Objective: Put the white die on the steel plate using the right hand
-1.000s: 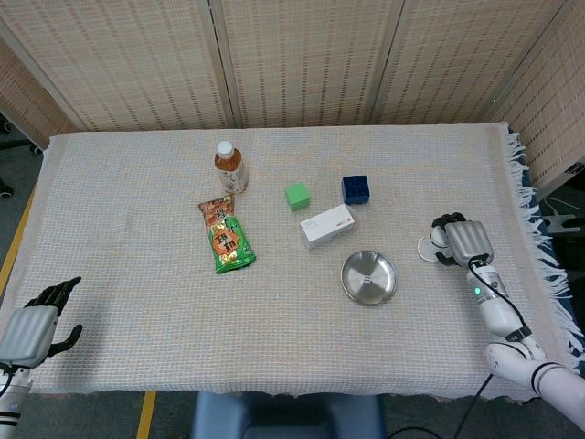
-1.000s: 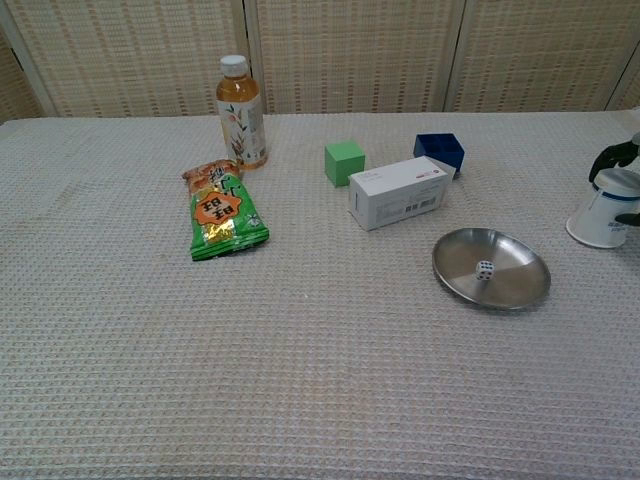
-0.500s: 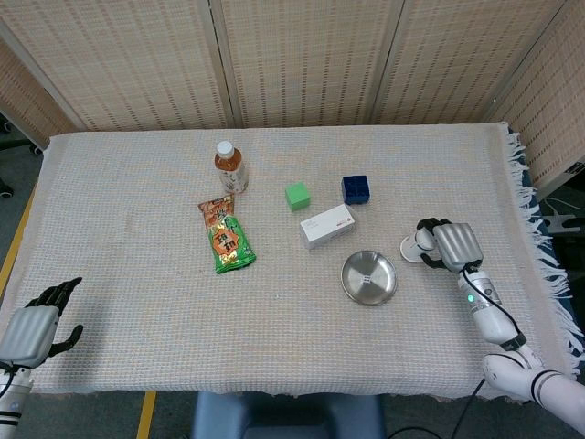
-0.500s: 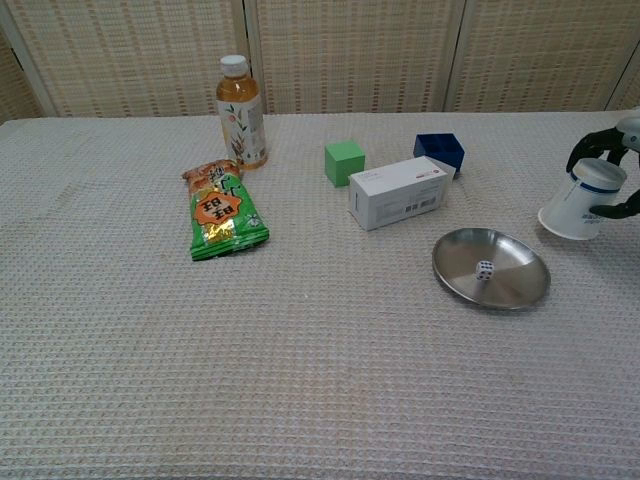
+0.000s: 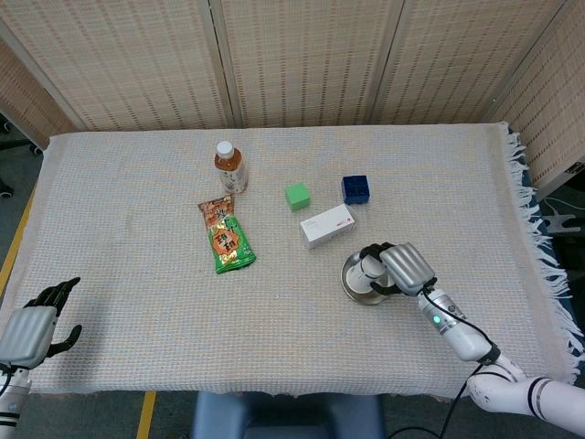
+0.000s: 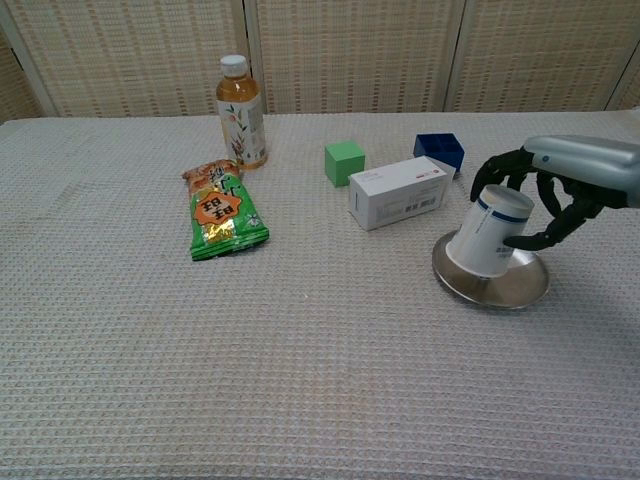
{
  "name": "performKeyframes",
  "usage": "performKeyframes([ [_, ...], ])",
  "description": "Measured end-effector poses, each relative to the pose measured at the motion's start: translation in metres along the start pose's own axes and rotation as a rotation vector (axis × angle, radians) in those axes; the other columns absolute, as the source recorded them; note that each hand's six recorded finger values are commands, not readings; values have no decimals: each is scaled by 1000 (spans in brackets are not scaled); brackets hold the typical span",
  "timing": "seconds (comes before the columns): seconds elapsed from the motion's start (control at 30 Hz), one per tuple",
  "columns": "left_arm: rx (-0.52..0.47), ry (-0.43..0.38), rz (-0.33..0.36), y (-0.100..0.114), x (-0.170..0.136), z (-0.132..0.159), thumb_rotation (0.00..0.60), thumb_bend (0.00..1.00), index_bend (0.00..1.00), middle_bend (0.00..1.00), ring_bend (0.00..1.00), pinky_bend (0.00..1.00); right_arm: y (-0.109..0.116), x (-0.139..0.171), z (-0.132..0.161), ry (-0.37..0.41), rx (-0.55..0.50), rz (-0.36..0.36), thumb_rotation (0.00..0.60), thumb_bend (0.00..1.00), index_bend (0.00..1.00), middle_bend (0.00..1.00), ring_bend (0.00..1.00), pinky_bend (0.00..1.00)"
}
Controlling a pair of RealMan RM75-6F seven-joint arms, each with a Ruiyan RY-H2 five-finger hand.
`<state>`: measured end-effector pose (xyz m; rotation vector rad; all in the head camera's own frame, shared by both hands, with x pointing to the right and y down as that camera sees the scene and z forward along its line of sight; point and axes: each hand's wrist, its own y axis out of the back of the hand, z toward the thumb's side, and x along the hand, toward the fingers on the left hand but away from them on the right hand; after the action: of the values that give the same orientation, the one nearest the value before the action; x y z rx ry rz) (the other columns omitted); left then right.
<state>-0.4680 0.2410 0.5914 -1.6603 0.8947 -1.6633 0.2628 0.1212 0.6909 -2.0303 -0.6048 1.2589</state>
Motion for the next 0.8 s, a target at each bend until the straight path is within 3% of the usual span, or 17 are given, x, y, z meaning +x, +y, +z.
performKeyframes([
  [0.43, -1, -1, -7, -1, 0, 0, 600, 352, 91, 142, 162, 369, -24, -13, 1, -7, 105, 26, 600, 252, 502, 410, 379, 613],
  [0.8, -2, -1, -8, 0, 1, 0, 600, 351, 91, 141, 162, 369, -29, -25, -4, -47, 315, -100, 600, 255, 515, 414, 379, 613],
])
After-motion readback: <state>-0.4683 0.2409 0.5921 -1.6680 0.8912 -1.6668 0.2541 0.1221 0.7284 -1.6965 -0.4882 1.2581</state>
